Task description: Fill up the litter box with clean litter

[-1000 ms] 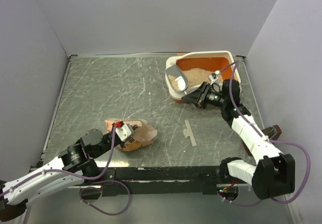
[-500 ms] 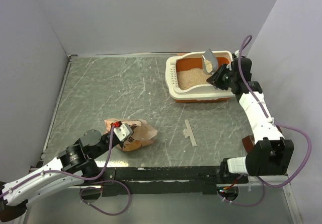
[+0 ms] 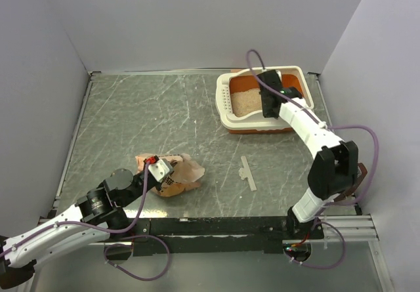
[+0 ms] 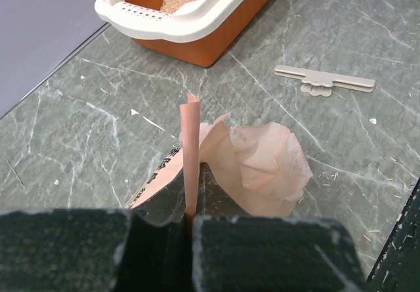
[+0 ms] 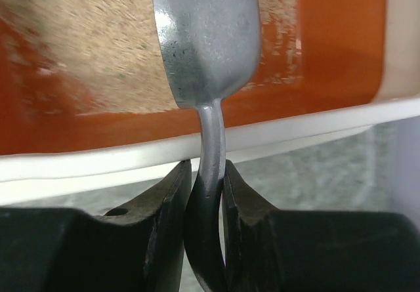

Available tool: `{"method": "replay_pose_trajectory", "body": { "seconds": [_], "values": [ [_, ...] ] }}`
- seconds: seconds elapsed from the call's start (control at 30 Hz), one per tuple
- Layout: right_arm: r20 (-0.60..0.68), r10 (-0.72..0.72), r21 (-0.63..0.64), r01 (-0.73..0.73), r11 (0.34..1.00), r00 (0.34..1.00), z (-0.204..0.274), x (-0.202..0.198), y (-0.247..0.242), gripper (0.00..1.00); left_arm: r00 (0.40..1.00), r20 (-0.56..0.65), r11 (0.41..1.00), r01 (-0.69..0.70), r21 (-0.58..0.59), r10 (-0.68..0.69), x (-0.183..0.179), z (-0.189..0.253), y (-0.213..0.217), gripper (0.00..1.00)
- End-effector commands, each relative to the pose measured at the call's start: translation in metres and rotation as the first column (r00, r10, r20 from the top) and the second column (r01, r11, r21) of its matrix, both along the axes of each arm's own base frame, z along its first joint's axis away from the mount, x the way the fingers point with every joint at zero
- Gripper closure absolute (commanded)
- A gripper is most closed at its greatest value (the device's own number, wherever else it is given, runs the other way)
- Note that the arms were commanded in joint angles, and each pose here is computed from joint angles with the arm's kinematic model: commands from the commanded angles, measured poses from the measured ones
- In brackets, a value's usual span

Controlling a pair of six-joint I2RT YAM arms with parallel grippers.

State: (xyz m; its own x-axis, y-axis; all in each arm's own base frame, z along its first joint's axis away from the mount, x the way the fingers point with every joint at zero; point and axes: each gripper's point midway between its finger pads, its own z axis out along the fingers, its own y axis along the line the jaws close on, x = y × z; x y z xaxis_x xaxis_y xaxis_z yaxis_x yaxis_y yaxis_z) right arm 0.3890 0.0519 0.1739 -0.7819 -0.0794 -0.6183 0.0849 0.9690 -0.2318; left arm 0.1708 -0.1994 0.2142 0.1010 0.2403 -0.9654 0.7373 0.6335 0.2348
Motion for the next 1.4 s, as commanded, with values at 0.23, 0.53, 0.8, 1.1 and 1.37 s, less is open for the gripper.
{"method": "replay_pose_trajectory", "body": {
  "seconds": [0.23, 0.53, 0.8, 1.1, 1.37],
  "values": [
    [0.069, -0.043, -0.735, 0.080, 0.674, 0.997, 0.069, 0.027, -0.026, 1.00, 0.999, 0.026, 0.996, -0.022, -0.083, 0.024, 0.003, 0.030, 0.000, 0.99],
    [0.261, 0.038, -0.589, 0.128, 0.798, 0.965, 0.123, 0.026, -0.001, 1.00, 0.999, 0.021, 0.997, -0.032, -0.069, 0.033, 0.005, 0.025, 0.000, 0.99],
    [0.377, 0.236, -0.368, -0.089, 0.926, 0.895, 0.170, -0.015, 0.055, 1.00, 0.998, 0.026, 0.996, -0.048, -0.073, 0.050, 0.007, 0.027, 0.003, 0.99],
    [0.400, 0.507, 0.088, -0.583, 0.808, 0.764, 0.114, -0.057, 0.169, 1.00, 0.999, 0.020, 0.997, -0.029, -0.068, 0.030, 0.005, 0.026, 0.000, 0.99],
    [0.383, 0.589, 0.305, -0.700, 0.646, 0.711, 0.044, -0.056, 0.237, 1.00, 0.997, 0.058, 0.995, -0.046, -0.090, 0.052, 0.005, 0.034, 0.008, 0.99]
  ]
}}
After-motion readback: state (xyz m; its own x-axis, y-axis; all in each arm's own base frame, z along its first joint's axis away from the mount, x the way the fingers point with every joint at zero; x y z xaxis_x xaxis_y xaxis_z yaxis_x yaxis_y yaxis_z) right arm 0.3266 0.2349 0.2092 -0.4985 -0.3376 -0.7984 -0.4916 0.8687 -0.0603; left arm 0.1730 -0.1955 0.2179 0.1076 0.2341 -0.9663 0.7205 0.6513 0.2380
